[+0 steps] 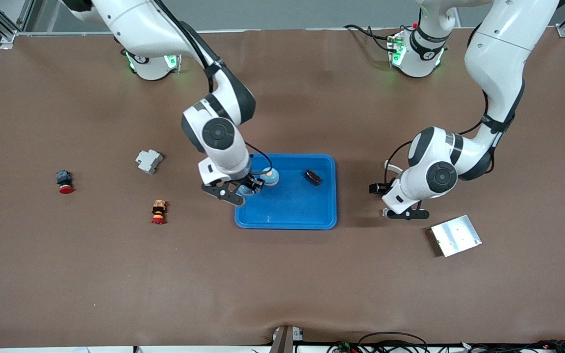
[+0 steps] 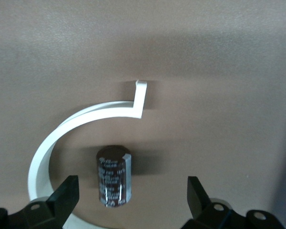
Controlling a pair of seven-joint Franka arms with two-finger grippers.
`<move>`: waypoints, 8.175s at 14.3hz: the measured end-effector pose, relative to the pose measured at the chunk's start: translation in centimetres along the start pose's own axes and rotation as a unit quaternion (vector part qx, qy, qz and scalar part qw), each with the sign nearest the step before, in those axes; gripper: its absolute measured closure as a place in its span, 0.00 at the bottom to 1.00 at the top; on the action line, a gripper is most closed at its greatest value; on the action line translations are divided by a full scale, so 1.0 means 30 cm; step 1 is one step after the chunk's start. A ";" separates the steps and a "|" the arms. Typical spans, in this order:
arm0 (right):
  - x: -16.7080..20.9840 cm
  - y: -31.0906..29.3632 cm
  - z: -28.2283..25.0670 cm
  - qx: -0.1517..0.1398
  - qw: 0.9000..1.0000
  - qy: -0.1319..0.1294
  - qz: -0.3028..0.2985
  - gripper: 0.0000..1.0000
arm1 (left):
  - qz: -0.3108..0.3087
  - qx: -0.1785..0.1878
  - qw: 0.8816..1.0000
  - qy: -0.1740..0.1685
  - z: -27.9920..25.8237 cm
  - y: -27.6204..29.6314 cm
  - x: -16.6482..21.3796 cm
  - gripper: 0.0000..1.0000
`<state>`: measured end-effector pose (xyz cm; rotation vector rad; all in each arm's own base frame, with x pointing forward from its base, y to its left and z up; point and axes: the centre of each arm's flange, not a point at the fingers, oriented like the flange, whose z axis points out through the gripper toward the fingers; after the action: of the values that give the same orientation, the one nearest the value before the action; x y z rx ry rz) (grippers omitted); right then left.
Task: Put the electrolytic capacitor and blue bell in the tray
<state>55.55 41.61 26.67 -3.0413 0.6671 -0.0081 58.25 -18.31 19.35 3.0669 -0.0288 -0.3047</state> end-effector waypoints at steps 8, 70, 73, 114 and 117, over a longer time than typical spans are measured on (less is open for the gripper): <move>-0.014 -0.101 0.178 -0.018 0.999 0.019 0.031 0.37 | -0.006 -0.006 1.000 -0.003 0.071 -0.020 0.013 0.00; 0.661 0.491 -0.494 -0.066 0.983 0.004 -0.169 0.00 | -0.399 -0.088 0.912 0.039 0.035 0.700 0.087 0.65; 0.736 0.664 -0.595 -0.062 0.979 0.009 -0.193 0.00 | -0.400 -0.087 0.912 0.039 0.037 0.697 0.089 0.65; 0.709 1.357 -1.183 -0.026 0.979 0.014 -0.203 0.00 | -0.130 0.033 0.990 0.046 -0.926 -0.213 -0.298 0.00; 0.693 1.341 -1.184 -0.001 0.979 0.003 -0.203 0.00 | -0.071 0.026 0.996 0.043 -0.947 -0.366 -0.396 0.00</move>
<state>57.21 -4.53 61.01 -3.1180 0.0367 -0.0267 52.35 -5.42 48.81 3.1356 0.1899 -0.1806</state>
